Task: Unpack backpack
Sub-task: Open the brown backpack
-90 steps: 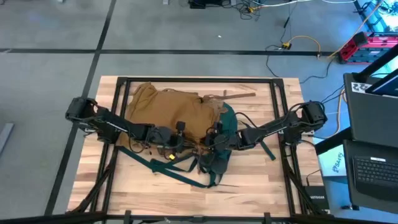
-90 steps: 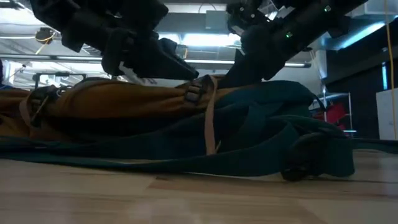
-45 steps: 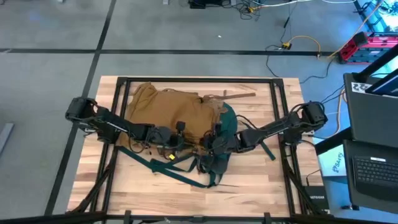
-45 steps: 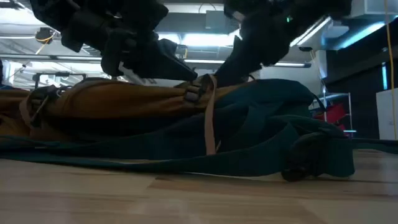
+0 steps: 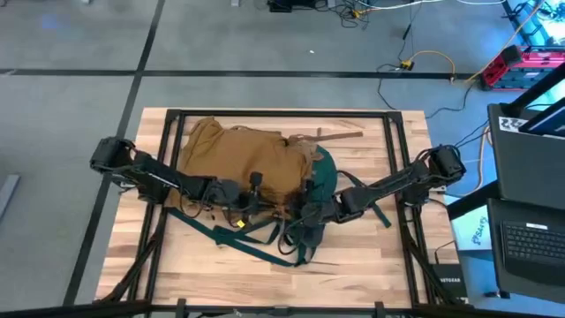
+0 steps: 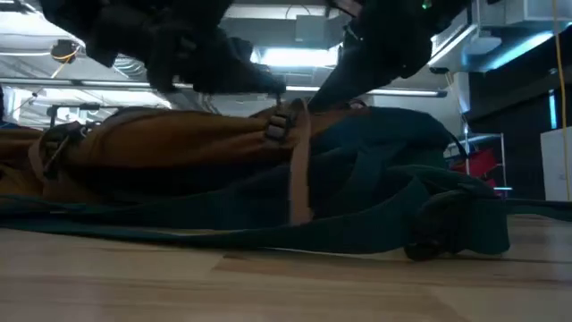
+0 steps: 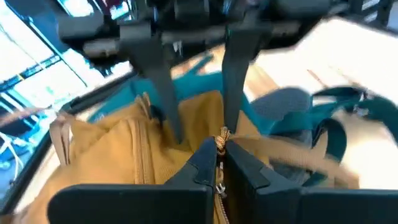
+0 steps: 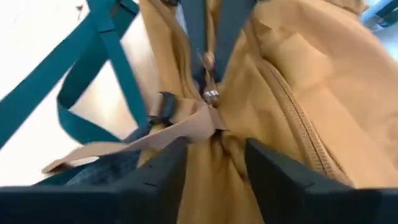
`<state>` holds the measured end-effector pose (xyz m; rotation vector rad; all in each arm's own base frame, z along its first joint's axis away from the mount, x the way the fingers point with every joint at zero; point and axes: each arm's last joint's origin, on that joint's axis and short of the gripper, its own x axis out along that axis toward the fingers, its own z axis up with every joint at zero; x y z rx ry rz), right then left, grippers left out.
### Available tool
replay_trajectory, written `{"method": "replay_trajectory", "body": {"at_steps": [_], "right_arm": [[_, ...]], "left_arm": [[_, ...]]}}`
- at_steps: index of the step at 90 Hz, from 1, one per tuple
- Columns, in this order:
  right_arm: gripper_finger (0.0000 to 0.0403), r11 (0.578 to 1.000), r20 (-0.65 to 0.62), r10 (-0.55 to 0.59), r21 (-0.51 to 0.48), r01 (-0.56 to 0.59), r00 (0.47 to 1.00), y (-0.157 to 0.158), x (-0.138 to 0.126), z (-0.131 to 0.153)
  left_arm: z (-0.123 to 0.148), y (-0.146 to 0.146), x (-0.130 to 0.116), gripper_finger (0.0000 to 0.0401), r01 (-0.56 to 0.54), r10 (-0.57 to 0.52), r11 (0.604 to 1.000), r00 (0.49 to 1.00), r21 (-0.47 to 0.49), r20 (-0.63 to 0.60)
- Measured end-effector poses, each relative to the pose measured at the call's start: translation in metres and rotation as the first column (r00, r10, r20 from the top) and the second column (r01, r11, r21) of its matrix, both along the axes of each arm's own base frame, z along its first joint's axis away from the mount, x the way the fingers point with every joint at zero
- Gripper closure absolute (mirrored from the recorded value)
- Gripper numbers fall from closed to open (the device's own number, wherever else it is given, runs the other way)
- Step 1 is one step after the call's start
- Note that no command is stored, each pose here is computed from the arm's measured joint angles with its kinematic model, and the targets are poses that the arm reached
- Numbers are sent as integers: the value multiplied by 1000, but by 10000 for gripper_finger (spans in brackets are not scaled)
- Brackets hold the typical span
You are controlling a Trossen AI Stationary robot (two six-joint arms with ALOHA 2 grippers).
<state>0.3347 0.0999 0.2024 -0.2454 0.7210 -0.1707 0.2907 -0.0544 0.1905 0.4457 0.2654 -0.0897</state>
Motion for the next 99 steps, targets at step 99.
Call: {"method": "replay_trajectory", "body": {"at_steps": [99], "right_arm": [[179,950,67,211,-249,-188,975,3,11,14]], "left_arm": [[25,-5,-11,401,36,-38,999,996,33,81]]}}
